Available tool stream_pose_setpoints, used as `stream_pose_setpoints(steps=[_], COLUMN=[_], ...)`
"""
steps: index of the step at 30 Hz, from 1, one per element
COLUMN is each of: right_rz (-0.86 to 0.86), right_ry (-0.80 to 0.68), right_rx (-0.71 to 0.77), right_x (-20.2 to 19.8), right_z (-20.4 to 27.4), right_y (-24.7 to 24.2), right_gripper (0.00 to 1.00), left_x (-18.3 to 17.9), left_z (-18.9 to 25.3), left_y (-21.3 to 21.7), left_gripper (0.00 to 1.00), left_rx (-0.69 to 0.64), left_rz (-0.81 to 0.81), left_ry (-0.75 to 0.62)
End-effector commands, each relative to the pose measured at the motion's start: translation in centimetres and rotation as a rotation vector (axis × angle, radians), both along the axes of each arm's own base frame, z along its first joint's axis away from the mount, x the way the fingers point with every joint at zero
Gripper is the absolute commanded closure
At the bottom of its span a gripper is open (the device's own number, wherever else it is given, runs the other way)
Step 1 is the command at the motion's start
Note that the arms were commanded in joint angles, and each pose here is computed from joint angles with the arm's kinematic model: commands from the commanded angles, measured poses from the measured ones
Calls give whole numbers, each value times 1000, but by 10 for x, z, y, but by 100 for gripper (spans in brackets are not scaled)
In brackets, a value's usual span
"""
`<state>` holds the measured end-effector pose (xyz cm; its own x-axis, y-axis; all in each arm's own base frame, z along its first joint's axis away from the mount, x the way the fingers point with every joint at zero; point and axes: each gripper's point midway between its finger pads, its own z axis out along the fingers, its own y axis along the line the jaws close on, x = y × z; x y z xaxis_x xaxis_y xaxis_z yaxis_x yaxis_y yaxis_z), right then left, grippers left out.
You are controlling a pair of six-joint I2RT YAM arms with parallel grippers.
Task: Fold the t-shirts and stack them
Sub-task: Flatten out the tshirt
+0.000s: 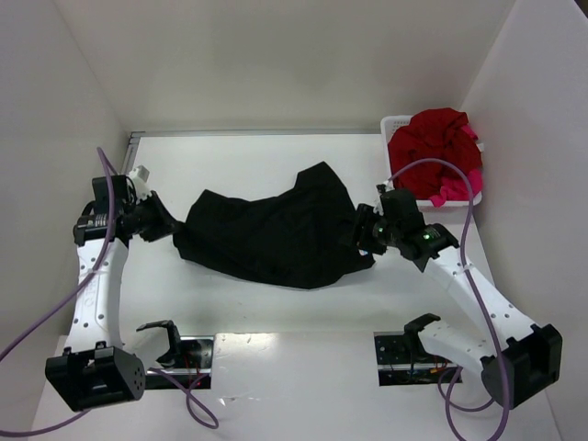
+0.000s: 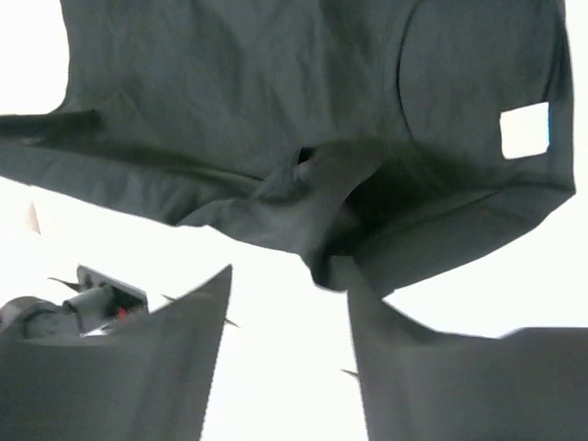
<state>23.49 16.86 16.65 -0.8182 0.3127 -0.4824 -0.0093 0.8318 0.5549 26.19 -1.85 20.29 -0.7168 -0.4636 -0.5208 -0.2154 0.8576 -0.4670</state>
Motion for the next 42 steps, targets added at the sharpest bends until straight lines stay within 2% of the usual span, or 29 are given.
stream_pose_setpoints(steps=[1,2,3,5,7,9,12,15,16,20,22,26,29,30,34,35,37,42], right_rz=[48,36,8,-2,-3,-4,-29,-61,-76,-96,-89,-156,-132,-147,-108,-63,-17,146], right_ry=[35,22,-6,-81,-139,-192,-227,-242,-252,-245,-231,-257,-254,-279,-267,-254,-248,-235], right_rx=[0,-7,-25,1,27,52,32,-18,-26,-110,-182,-317,-329,-333,-364,-339,-315,-224], right_x=[-11,-8,-5,2,9,25,49,80,90,131,150,198,226,237,265,274,282,283], right_z=[10,15,21,45,66,86,88,76,72,55,34,26,13,13,-5,-15,-22,-43], right_y=[4,2,-4,-3,1,8,11,14,15,20,20,-1,-8,-15,-28,-21,-26,0], right_gripper=[35,27,13,2,0,0,0,0,0,0,0,0,0,0,0,0,1,2], left_x=[-11,-12,-12,-12,-11,-7,1,24,36,77,92,125,146,155,175,181,186,207], left_z=[16,21,21,37,48,67,81,79,81,51,50,30,28,37,28,11,-2,-29], left_y=[-7,-6,-6,-5,0,1,2,7,9,14,23,35,23,16,9,8,4,3], left_gripper=[79,69,61,47,40,28,20,16,10,7,7,6,6,6,6,7,7,9], left_rx=[-20,-10,-10,7,31,42,55,47,44,11,61,87,26,-1,-42,-49,-77,-136], left_rz=[-17,-11,-11,-5,13,13,13,25,32,14,1,-18,-96,-135,-224,-261,-296,-353], left_ry=[-11,-23,-23,-65,-85,-136,-194,-218,-239,-172,-176,-122,-164,-215,-214,-190,-171,-159])
